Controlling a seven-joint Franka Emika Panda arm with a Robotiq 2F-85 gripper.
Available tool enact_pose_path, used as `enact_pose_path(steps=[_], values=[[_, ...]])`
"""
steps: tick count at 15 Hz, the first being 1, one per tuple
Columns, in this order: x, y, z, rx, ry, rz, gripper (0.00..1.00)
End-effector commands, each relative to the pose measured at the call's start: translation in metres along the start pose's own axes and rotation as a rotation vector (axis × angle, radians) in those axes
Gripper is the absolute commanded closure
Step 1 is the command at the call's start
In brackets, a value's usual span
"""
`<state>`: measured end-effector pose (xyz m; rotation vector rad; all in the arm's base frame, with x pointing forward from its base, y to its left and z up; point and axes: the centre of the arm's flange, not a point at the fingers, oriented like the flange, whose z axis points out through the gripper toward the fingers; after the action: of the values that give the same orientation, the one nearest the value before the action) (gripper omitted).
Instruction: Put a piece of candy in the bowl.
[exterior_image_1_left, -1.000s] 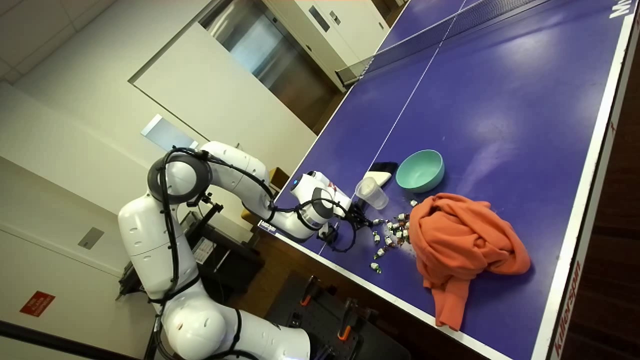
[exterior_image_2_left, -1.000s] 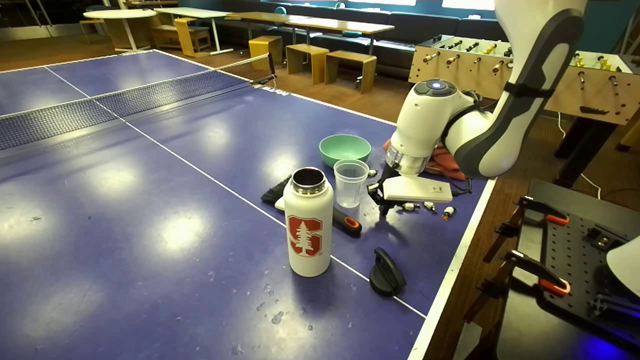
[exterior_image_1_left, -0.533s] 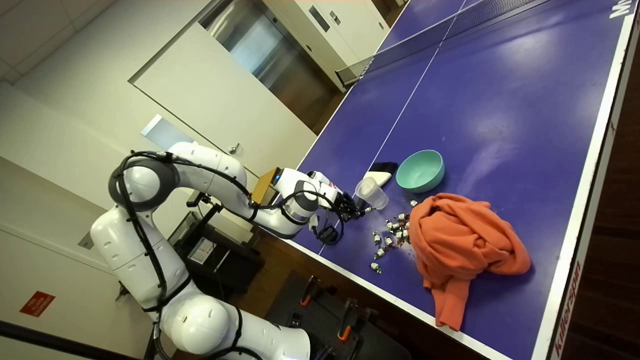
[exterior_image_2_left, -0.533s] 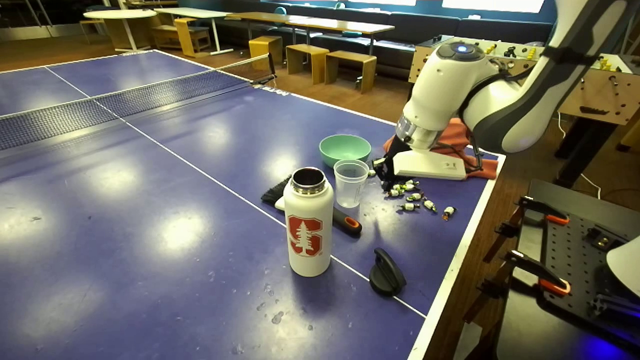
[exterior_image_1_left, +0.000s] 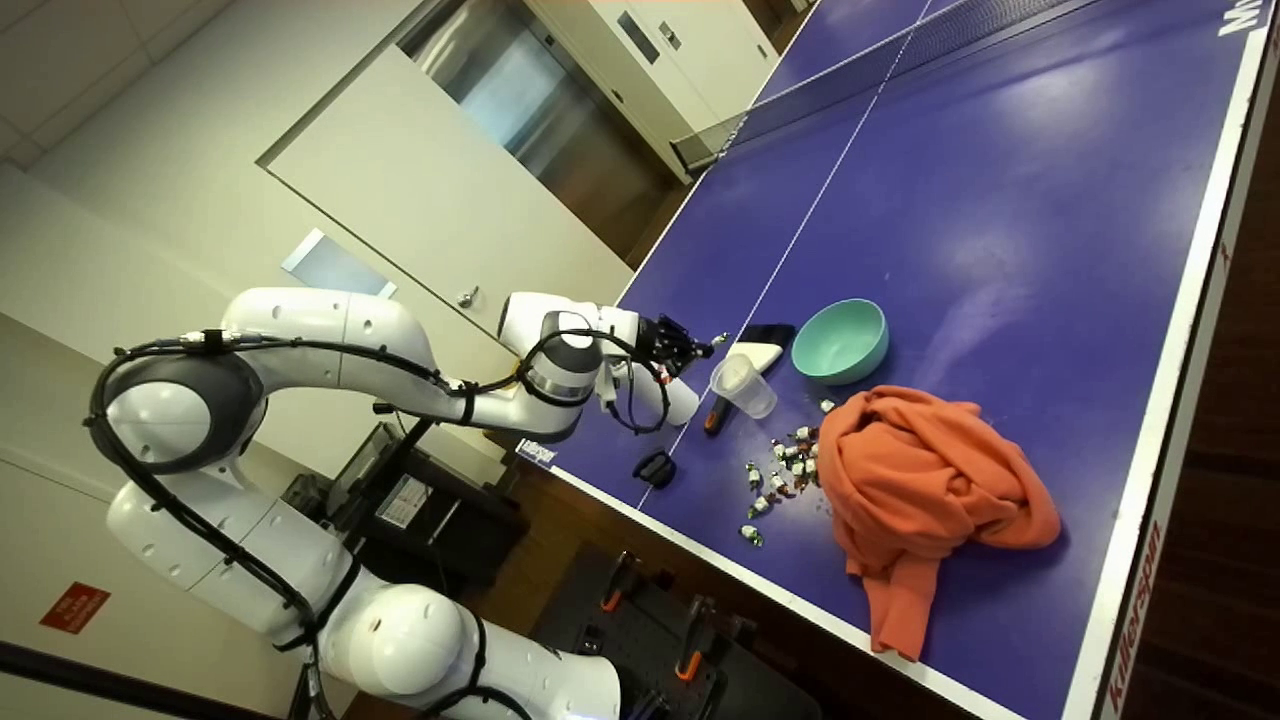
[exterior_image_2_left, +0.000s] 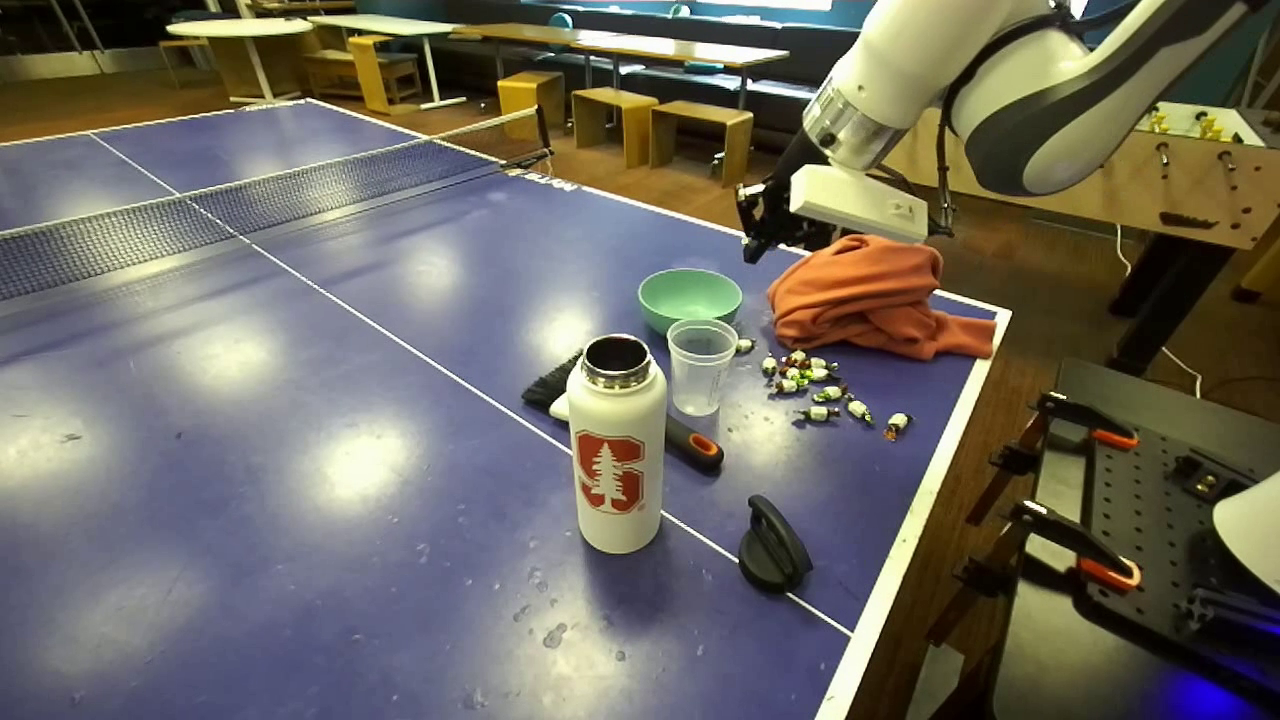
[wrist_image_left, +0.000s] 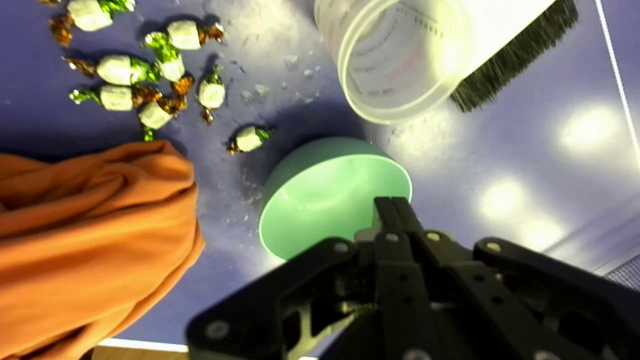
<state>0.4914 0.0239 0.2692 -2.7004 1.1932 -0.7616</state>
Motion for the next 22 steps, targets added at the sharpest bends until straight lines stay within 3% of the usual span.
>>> enact_pose_path(steps=[1, 9, 14, 21, 22], values=[[0.019, -0.013, 0.029, 0.016, 0.012, 0.046, 1.00], [0.043, -0.030, 0.110, -0.073, 0.034, 0.129, 1.00], [0.081, -0.045, 0.134, -0.086, 0.117, 0.180, 1.00], [0.102, -0.048, 0.152, -0.120, 0.131, 0.222, 1.00], [0.104, -0.049, 0.153, -0.122, 0.131, 0.226, 0.81]])
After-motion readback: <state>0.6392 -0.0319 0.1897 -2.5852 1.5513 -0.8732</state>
